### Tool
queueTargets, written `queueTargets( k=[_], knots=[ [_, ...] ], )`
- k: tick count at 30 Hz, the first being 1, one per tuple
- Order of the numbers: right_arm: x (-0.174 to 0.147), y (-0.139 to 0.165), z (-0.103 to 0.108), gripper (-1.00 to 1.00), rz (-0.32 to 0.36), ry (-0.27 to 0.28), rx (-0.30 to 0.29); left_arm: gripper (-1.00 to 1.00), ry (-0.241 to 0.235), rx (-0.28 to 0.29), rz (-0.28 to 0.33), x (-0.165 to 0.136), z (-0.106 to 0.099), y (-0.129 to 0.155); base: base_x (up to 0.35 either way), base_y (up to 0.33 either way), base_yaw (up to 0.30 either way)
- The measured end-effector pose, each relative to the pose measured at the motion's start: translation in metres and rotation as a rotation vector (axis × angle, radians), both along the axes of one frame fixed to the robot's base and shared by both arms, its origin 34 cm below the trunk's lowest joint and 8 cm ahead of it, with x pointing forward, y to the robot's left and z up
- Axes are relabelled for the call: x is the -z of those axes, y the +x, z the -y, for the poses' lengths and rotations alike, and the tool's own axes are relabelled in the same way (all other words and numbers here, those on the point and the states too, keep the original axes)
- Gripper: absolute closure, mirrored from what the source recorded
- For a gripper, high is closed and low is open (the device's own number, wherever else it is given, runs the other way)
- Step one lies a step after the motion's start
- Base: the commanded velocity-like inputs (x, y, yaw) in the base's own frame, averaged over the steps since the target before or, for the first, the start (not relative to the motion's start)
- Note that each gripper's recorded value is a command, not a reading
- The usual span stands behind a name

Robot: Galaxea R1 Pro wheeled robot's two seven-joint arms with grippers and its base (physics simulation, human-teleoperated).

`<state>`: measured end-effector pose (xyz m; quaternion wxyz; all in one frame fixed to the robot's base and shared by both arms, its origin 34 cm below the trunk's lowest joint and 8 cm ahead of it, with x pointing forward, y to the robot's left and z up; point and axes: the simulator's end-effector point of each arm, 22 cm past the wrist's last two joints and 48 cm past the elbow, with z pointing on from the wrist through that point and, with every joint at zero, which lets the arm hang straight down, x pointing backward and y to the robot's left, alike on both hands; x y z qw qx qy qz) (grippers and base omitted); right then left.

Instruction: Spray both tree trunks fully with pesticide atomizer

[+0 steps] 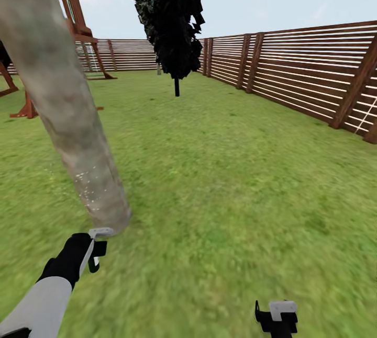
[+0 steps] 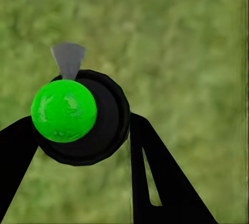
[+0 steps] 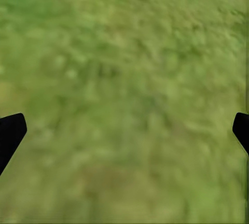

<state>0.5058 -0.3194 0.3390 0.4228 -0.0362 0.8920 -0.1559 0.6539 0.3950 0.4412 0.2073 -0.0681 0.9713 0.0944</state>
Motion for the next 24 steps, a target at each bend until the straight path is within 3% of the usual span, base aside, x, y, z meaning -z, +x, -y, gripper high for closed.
queueTargets(
  k=[15,24],
  knots=[
    [0.0001,0.0000,-0.0005,-1.00,0.000,0.001,0.000,1.00,-0.005,-0.002,0.001,0.0003,0.0013,0.0000,0.160,-0.288,0.228],
    [0.0003,-0.0003,-0.0004,-1.00,-0.001,0.001,0.000,1.00,-0.005,-0.001,0.001,0.0004,0.0018,0.0003,0.141,-0.294,0.041]
  ],
)
